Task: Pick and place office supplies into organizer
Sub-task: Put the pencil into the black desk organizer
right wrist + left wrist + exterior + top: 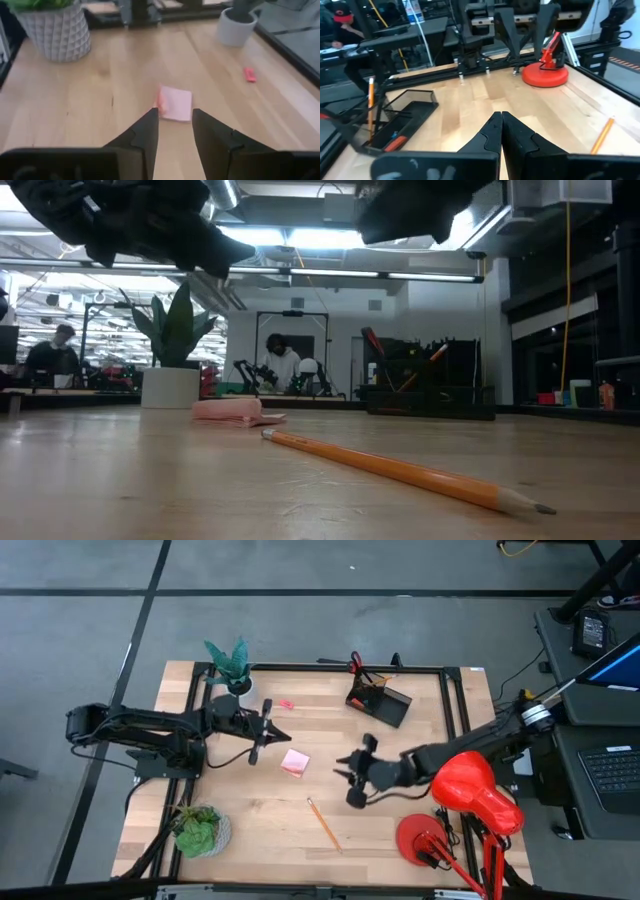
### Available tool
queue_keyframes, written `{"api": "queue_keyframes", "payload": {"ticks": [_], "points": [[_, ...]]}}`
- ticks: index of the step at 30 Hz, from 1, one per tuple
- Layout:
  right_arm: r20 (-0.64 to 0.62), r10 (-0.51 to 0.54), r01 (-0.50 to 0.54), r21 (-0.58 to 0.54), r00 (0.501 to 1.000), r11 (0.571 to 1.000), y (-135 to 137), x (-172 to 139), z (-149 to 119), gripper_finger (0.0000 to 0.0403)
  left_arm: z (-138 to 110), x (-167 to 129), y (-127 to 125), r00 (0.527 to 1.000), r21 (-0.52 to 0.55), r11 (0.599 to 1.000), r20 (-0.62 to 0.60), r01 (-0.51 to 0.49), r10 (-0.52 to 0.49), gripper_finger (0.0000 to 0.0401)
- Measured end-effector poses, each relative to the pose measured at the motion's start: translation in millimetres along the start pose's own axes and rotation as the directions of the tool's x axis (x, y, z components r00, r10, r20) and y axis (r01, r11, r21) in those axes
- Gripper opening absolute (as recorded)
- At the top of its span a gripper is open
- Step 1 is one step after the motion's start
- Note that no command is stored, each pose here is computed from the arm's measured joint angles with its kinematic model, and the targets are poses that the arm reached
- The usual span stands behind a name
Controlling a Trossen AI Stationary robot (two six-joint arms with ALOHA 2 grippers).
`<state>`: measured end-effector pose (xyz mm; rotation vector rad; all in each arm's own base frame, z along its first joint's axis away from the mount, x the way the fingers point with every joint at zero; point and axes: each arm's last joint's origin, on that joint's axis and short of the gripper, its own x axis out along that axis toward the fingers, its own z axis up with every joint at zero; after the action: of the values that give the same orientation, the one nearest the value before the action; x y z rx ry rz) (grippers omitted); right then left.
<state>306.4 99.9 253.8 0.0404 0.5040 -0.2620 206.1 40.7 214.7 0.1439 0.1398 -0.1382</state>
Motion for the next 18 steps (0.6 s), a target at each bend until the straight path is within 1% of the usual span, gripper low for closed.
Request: {"api": "queue_keyframes", "payload": {"ticks": [3,7,9,14,18], "points": [[-0.07,-0.001,0.0,-0.021,0.998,1.0,19,8,4,0.0122,1,1,-4,1.0,-0.011,1.0,0.003,0.021,-0.021,0.0003],[-0.216,-0.037,0.043,0.027,0.976,0.999,41,17,9,0.0122,2,3,-10,0.999,-0.02,0.999,0.003,0.049,-0.049,0.0002],[-0.277,-0.037,0.055,0.056,0.96,0.997,53,20,9,0.0122,1,4,-13,0.998,-0.02,0.998,-0.004,0.065,-0.065,0.0001],[-0.326,0.01,0.036,0.135,0.945,0.99,86,29,13,0.0122,1,0,-18,0.995,-0.029,0.996,-0.036,0.089,-0.09,0.0002],[-0.378,0.035,0.023,0.149,0.925,0.989,103,41,13,0.0122,2,-6,-21,0.993,-0.037,0.995,-0.058,0.097,-0.099,0.0002]]}}
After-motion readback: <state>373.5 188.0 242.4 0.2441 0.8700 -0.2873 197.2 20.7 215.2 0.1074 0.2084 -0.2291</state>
